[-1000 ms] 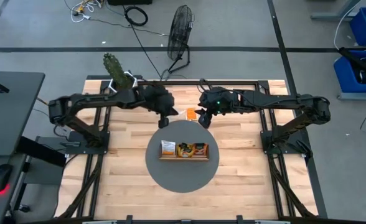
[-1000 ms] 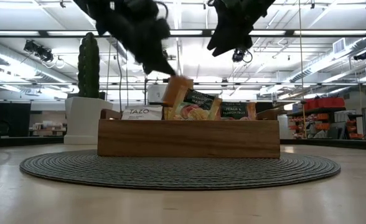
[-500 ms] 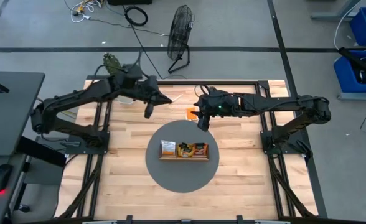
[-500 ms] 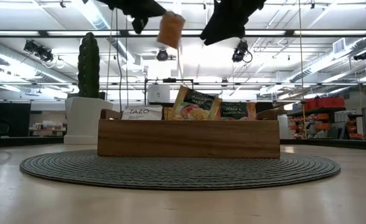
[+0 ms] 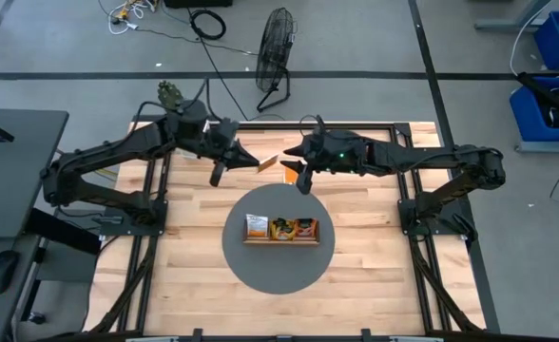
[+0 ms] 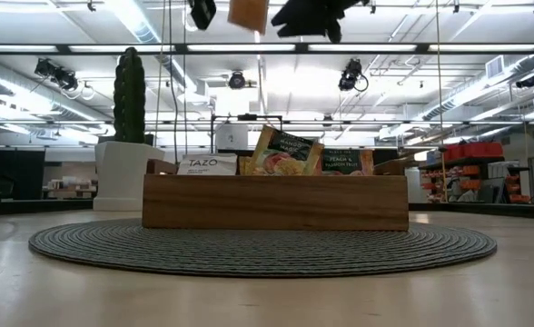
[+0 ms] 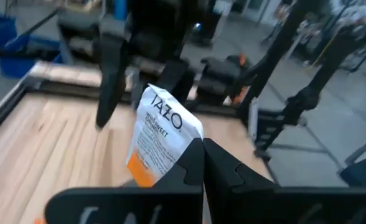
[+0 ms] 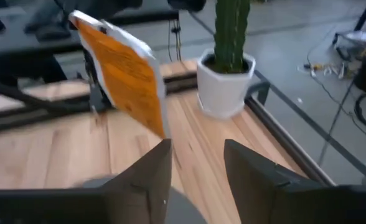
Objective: Pick & Place Tea
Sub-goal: Put the white orange tea bag into the left section of the wooden organizer
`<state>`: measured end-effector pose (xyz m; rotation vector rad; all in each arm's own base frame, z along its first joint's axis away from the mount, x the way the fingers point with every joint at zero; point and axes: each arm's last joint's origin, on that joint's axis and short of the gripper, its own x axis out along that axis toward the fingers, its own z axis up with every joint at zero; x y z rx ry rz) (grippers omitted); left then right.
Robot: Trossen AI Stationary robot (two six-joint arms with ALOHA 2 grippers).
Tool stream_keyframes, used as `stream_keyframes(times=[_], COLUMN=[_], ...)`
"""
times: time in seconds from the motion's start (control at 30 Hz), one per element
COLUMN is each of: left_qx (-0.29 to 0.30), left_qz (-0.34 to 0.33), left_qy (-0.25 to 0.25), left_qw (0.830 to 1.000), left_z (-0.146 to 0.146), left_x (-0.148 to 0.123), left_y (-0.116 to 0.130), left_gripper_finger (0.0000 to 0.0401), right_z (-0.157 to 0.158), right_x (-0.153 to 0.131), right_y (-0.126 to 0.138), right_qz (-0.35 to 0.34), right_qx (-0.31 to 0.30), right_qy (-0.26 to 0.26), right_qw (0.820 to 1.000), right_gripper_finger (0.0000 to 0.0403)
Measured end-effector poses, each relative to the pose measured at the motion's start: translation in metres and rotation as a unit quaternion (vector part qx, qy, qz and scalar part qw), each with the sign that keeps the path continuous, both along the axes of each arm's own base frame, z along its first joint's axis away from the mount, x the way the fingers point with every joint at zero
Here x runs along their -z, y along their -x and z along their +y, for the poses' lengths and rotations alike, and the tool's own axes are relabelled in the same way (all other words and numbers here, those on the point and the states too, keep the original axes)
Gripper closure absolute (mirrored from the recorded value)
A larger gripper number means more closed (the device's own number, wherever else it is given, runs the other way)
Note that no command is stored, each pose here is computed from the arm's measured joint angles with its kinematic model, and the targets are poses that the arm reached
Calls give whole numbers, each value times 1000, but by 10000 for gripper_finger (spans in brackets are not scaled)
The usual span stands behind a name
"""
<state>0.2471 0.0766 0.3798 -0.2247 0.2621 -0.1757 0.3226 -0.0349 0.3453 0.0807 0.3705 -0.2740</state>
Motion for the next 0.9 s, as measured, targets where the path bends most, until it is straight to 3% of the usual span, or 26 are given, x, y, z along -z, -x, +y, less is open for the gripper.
stream_keyframes(times=[0.33, 0.53, 0.77, 0.9], left_qx=[20, 20, 20, -3], left_qz=[-38, -45, -51, -53], left_qy=[25, 31, 30, 36], left_qw=[999, 998, 998, 998], left_z=[-4, -5, -5, -4], left_x=[-12, -16, -17, -18], left_y=[5, 8, 8, 7], left_gripper_finger=[401, 401, 401, 397], right_z=[8, 8, 10, 9], right_x=[-14, -16, -20, -20], right_y=[-5, -6, -6, -6], right_qz=[-75, -87, -109, -109], right_qx=[-109, -118, -144, -132], right_qy=[-18, -18, -23, -43], right_qw=[991, 989, 983, 984], right_gripper_finger=[301, 310, 391, 397])
